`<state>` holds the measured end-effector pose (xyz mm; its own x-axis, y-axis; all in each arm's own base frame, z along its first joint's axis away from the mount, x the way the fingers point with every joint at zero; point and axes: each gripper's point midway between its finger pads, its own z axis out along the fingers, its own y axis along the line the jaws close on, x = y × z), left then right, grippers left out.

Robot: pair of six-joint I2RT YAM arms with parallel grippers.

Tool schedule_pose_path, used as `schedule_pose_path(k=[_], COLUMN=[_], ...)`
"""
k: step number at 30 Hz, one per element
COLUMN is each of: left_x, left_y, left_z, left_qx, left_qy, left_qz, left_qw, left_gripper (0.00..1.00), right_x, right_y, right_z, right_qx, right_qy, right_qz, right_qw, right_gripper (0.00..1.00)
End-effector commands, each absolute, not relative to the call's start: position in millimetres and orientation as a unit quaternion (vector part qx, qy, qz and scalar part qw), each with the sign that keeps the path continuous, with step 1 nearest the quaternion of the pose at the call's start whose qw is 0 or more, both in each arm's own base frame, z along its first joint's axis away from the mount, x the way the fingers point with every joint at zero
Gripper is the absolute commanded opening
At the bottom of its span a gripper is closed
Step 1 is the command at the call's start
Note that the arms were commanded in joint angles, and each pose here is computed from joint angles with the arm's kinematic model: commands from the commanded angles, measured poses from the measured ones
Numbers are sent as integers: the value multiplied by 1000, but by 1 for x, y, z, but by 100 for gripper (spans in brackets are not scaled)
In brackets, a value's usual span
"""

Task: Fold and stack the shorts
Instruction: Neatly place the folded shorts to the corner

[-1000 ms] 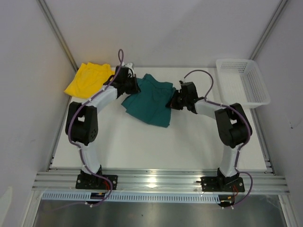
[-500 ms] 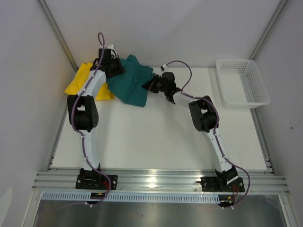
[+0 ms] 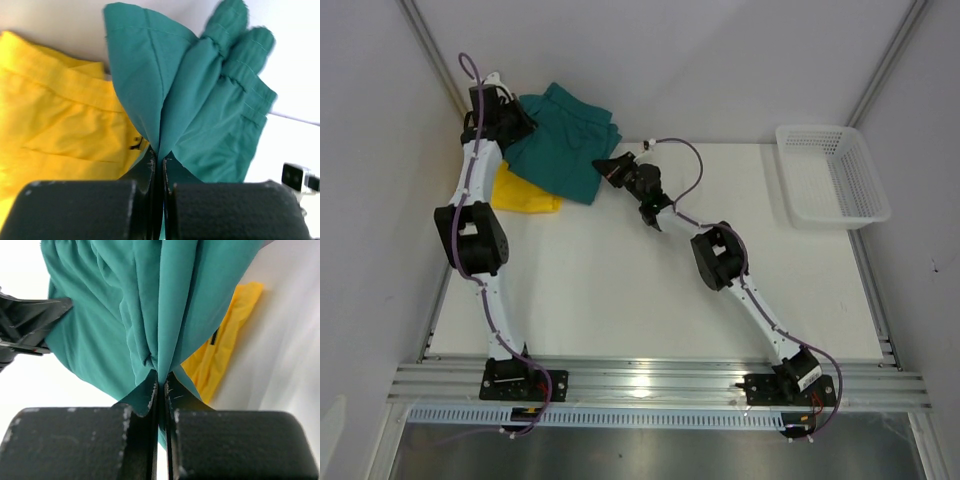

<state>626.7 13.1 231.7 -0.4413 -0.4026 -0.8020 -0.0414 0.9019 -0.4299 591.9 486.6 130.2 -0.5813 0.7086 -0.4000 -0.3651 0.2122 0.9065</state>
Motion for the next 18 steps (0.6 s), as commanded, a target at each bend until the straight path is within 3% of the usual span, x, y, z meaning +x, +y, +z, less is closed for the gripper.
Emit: schedule_pose_path(k=[1, 7, 18], left_x=[636, 630, 624], left_y=[34, 57, 69], left_z=[268, 264, 270], left_qx=[-141, -158, -203], left_qy=[799, 802, 805], left_qz=[-194, -194, -202], left_qw=[551, 542, 520], left_gripper=[0, 0, 0], right_x=[588, 578, 578], right_y=[493, 512, 515], right_z=[183, 165, 183], right_qx=[176, 226, 264], right_qy=[556, 543, 546], right_qz=[644, 647, 637], right_qw=[495, 485, 476], right_gripper=[0, 0, 0])
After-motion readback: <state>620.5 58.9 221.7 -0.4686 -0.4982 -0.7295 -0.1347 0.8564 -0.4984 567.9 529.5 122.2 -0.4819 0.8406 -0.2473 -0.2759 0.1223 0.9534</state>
